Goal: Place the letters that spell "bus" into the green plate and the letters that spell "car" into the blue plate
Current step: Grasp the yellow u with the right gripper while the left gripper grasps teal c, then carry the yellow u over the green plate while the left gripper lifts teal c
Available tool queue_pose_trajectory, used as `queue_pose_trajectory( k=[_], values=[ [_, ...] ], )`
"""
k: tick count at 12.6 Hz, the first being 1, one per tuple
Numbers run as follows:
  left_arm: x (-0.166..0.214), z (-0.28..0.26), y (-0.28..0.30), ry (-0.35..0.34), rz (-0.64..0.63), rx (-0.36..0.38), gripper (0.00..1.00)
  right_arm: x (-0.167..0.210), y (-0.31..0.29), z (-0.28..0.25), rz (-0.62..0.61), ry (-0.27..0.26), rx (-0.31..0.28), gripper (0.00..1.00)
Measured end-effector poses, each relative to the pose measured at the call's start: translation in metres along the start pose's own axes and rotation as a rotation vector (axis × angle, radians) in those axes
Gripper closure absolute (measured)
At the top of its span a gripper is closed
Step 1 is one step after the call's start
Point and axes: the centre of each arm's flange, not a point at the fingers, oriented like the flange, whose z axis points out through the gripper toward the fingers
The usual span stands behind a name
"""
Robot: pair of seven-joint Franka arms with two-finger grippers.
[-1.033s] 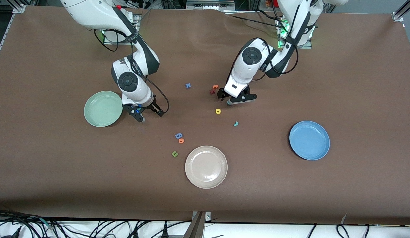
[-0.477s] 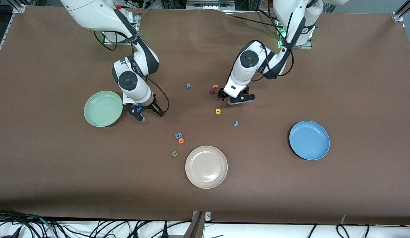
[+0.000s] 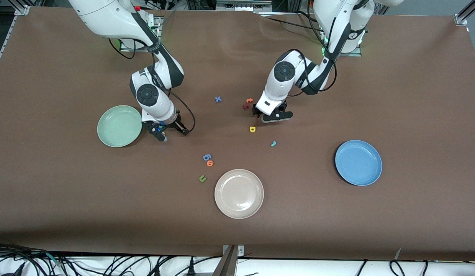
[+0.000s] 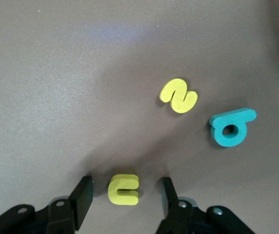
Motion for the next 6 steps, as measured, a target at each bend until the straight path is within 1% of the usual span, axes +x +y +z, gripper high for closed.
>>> queue_pose_trajectory(
  k=[1, 2, 3, 4, 5, 6],
  values=[
    [0.006, -0.004, 0.004, -0.007, 0.003, 0.015, 0.19, 0.000, -0.001, -0.001, -0.003, 0.002, 0.005, 0.41],
    [0.010, -0.007, 0.007, -0.010, 0.003, 0.023, 0.21, 0.001, -0.002, -0.003, -0.009, 0.004, 0.008, 0.57],
    [0.012, -0.007, 0.009, -0.009, 0.004, 0.031, 0.21, 0.001, -0.002, -0.004, -0.015, 0.005, 0.009, 0.70],
    [0.013, -0.003, 0.009, -0.008, 0.004, 0.039, 0.24, 0.001, -0.002, -0.004, -0.016, 0.005, 0.009, 0.74],
    [0.012, 0.001, 0.008, -0.010, 0.001, 0.046, 0.27, 0.001, -0.002, -0.005, -0.016, 0.005, 0.009, 0.74],
    [0.013, 0.005, 0.008, -0.013, -0.005, 0.050, 0.28, 0.002, -0.002, -0.005, -0.016, 0.004, 0.007, 0.74]
  ],
)
